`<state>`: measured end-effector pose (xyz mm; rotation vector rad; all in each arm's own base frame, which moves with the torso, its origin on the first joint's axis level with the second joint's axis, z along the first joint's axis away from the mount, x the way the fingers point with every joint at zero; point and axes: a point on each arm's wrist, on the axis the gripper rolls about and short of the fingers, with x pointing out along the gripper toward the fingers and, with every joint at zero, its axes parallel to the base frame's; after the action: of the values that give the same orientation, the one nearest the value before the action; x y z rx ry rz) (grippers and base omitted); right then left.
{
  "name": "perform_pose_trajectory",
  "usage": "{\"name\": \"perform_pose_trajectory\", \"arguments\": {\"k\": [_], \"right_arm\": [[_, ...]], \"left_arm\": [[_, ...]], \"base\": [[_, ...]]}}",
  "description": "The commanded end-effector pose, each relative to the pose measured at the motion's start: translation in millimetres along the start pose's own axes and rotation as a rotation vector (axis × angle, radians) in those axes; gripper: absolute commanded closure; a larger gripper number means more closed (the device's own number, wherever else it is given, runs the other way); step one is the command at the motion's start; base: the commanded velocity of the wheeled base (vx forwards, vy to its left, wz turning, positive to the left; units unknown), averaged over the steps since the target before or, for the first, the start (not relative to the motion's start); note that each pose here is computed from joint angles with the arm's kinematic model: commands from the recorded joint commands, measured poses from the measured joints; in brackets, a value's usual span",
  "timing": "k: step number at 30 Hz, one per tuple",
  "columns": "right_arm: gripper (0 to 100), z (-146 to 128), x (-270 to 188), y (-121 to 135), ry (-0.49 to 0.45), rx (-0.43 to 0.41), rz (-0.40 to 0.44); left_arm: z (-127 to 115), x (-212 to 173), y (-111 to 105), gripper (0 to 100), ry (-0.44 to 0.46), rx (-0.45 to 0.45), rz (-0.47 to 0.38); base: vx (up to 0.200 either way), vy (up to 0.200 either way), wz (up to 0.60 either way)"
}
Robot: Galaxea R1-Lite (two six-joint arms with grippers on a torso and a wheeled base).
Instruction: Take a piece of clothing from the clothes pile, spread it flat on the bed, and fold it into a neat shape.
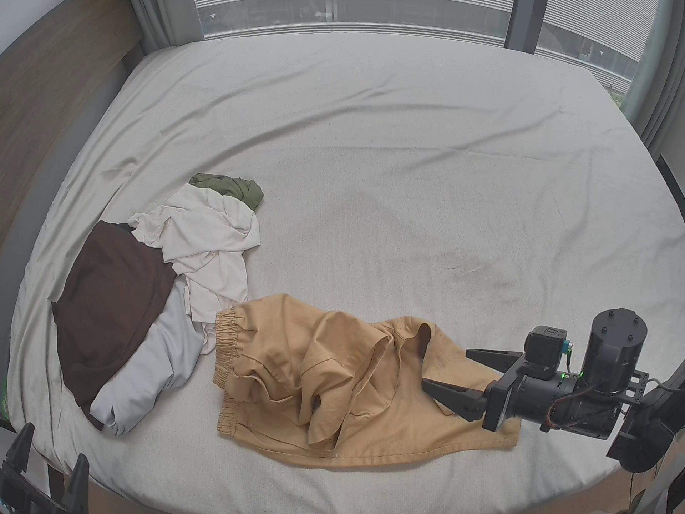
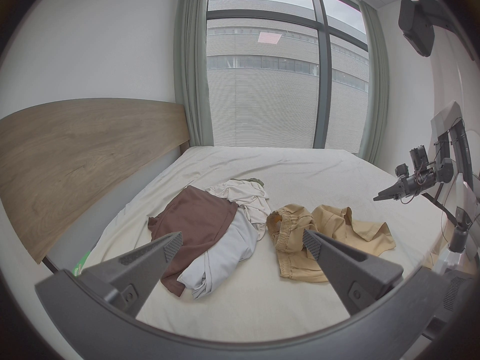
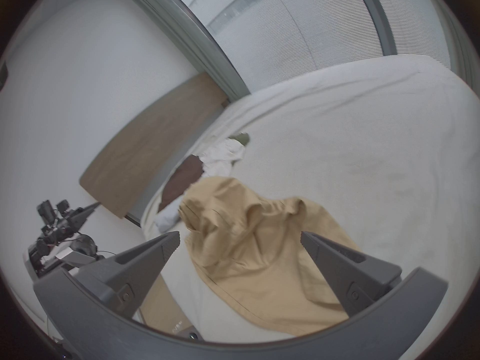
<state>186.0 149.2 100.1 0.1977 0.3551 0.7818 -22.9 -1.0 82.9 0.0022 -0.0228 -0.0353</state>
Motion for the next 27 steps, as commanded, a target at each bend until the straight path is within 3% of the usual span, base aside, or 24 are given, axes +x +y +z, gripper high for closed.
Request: {"name": "perform_pose_trajectory", "arguments": {"k": [1, 4, 7, 8, 10, 14, 17, 21, 27], "right_arm": [[0, -16.3, 18.9, -4.9, 0.02, 0.026, 0.071], [0, -22.1, 27.0, -7.0, 0.003, 0.035, 0.081], [0, -23.4, 28.2, -7.1, -0.007, 0.034, 0.091], [0, -23.6, 27.8, -6.5, -0.002, 0.035, 0.1], [0, -24.1, 28.0, -6.3, 0.004, 0.038, 0.113], [0, -19.9, 29.2, -4.0, -0.009, 0.057, 0.14], [0, -18.2, 31.0, -3.2, -0.013, 0.072, 0.155], [0, -16.4, 35.2, -1.5, -0.02, 0.077, 0.167], [0, -17.4, 46.2, 3.7, 0.022, 0.081, 0.178]], "left_arm": [[70.8, -10.5, 0.7, 0, -0.208, -0.029, -0.043], [98.2, -9.4, 2.3, 0, -0.226, -0.041, -0.102], [99.0, 0.3, 2.1, 0, -0.159, -0.093, -0.172], [97.3, 5.3, 1.4, 0, -0.113, -0.179, -0.219], [92.2, 13.1, -0.3, 0, -0.033, -0.264, -0.277], [89.5, 31.7, -5.0, 0, 0.111, -0.361, -0.392], [92.1, 40.0, -7.2, 0, 0.149, -0.366, -0.437], [106.7, 76.0, -14.8, 0, 0.191, -0.374, -0.561], [108.5, 123.1, -21.9, 0, 0.239, -0.379, -0.607]], "base": [[0.0, 0.0, 0.0], [0.0, 0.0, 0.0], [0.0, 0.0, 0.0], [0.0, 0.0, 0.0], [0.0, 0.0, 0.0], [0.0, 0.0, 0.0], [0.0, 0.0, 0.0], [0.0, 0.0, 0.0], [0.0, 0.0, 0.0]]}}
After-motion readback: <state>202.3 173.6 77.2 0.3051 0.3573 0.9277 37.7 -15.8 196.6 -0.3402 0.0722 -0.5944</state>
